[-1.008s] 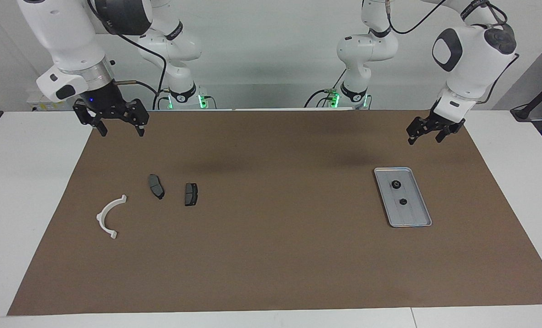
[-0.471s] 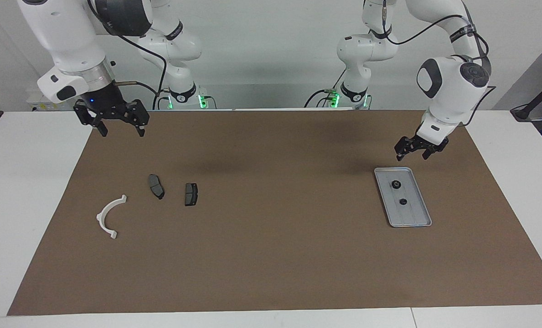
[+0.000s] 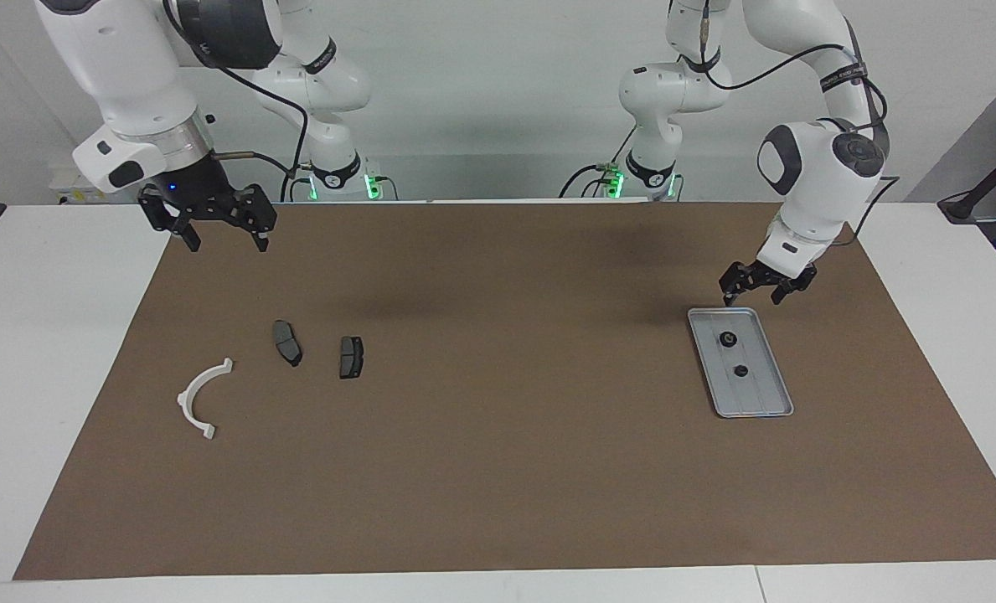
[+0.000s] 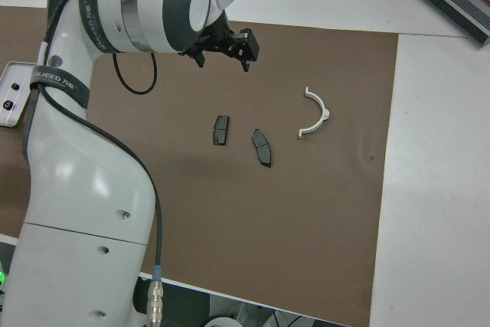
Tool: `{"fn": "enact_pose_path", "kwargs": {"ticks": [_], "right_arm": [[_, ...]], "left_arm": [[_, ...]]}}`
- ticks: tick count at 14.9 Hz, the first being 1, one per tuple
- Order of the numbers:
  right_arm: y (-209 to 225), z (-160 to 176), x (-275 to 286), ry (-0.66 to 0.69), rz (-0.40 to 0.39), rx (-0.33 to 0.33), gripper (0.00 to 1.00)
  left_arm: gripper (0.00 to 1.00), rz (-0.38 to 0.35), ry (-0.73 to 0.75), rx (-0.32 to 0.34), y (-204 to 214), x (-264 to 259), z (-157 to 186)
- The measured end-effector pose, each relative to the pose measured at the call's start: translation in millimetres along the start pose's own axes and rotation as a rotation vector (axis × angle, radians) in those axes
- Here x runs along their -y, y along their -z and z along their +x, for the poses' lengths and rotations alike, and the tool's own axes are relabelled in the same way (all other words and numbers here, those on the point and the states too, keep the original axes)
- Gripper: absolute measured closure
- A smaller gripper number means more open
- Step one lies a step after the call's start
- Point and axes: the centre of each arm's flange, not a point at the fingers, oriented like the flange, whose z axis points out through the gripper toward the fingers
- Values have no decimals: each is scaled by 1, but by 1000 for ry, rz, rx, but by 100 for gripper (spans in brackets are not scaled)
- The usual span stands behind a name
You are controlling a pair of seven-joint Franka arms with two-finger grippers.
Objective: Place bearing gear from tray to pile
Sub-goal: 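Reach the left gripper over the black gear in the tray, then lower and close the left gripper on the black gear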
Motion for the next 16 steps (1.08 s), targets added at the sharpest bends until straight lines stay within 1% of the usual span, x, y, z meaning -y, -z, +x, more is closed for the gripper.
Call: {"fn": "enact_pose_path", "kwargs": {"ticks": [1, 3, 5, 6, 8, 16], "right_arm": [[0, 0, 0, 0, 0, 1, 0], [-1, -1, 0, 0, 0, 2, 0], [-2, -2, 0, 0, 0, 6, 0], [-2, -3, 0, 0, 0, 6, 0], [-2, -3, 0, 0, 0, 7, 0], [-2, -3, 0, 0, 0, 0, 0]], "left_arm": [[4, 0, -1, 3, -4, 0, 1], [0, 0, -1, 5, -12, 0, 3], [0, 1, -2, 5, -19, 1, 6], [3, 1, -2, 6, -23, 1, 6], [0, 1, -2, 3, -30, 1, 9], [0, 3, -1, 3, -67, 2, 17]]}}
